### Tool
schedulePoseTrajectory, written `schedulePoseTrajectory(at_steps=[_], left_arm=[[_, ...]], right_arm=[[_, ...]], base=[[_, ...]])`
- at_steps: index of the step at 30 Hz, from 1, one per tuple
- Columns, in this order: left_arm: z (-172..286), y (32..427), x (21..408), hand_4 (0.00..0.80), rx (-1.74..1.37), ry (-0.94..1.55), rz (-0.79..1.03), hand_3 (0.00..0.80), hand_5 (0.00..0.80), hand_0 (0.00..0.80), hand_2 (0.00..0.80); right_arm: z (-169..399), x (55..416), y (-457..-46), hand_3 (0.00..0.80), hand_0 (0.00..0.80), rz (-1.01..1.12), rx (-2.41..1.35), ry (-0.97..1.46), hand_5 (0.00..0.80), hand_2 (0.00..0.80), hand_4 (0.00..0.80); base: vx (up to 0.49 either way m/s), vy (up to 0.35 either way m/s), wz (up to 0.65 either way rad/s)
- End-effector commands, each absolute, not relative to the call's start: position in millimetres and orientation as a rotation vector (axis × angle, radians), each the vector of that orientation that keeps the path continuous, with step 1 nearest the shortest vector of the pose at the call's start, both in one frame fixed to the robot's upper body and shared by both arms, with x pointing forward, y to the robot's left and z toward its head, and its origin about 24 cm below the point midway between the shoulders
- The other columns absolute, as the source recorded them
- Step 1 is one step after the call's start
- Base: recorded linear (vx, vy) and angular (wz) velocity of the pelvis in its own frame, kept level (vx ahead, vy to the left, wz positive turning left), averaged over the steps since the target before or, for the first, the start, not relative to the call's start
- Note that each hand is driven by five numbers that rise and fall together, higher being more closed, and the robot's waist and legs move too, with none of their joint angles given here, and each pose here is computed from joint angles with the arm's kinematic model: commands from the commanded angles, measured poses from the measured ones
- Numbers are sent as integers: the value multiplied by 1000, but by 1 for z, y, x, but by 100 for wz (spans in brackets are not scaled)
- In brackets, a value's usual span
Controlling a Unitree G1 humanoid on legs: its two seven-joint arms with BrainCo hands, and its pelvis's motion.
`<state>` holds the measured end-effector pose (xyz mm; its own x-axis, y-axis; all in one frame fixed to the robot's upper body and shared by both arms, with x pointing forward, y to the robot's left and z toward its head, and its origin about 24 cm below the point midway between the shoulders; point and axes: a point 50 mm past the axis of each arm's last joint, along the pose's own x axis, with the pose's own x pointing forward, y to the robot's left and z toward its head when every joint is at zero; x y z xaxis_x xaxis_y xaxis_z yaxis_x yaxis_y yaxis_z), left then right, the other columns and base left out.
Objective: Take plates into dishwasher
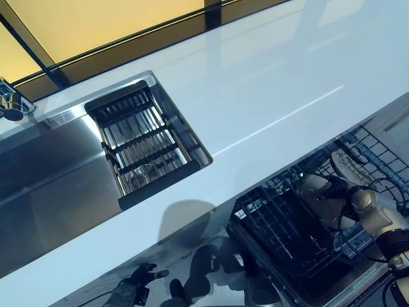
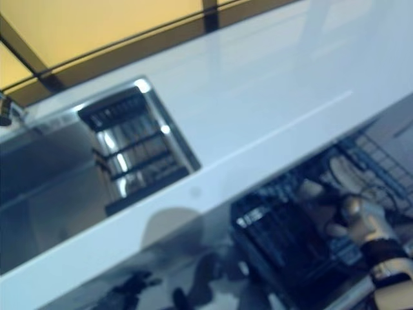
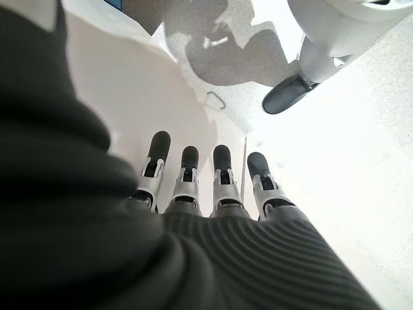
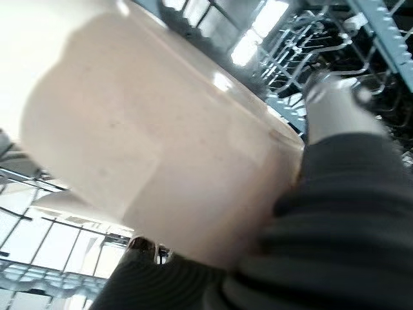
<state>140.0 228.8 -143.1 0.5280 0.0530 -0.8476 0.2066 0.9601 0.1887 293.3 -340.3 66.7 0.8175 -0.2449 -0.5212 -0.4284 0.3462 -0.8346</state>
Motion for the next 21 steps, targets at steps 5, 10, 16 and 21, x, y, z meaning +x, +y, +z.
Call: schedulePoseTrajectory(at_steps=[5,10,16,21], left_arm=[[-124,264,167,0,358,952,5,0,0,0,0],[-125,271,159,0,359,978,34,0,0,0,0],[-127,278,152,0,361,1009,72,0,0,0,0],[-128,283,144,0,367,1026,86,0,0,0,0]], right_arm=[[97,286,-364,0,0,69,-1197,694,0,0,0],[138,279,-387,0,0,2,-1159,666,0,0,0],[181,269,-408,0,0,-53,-996,627,0,0,0],[197,260,-424,0,0,-117,-906,615,0,0,0]], base=[[0,0,0],[27,2,0],[36,9,-6],[37,4,-12]])
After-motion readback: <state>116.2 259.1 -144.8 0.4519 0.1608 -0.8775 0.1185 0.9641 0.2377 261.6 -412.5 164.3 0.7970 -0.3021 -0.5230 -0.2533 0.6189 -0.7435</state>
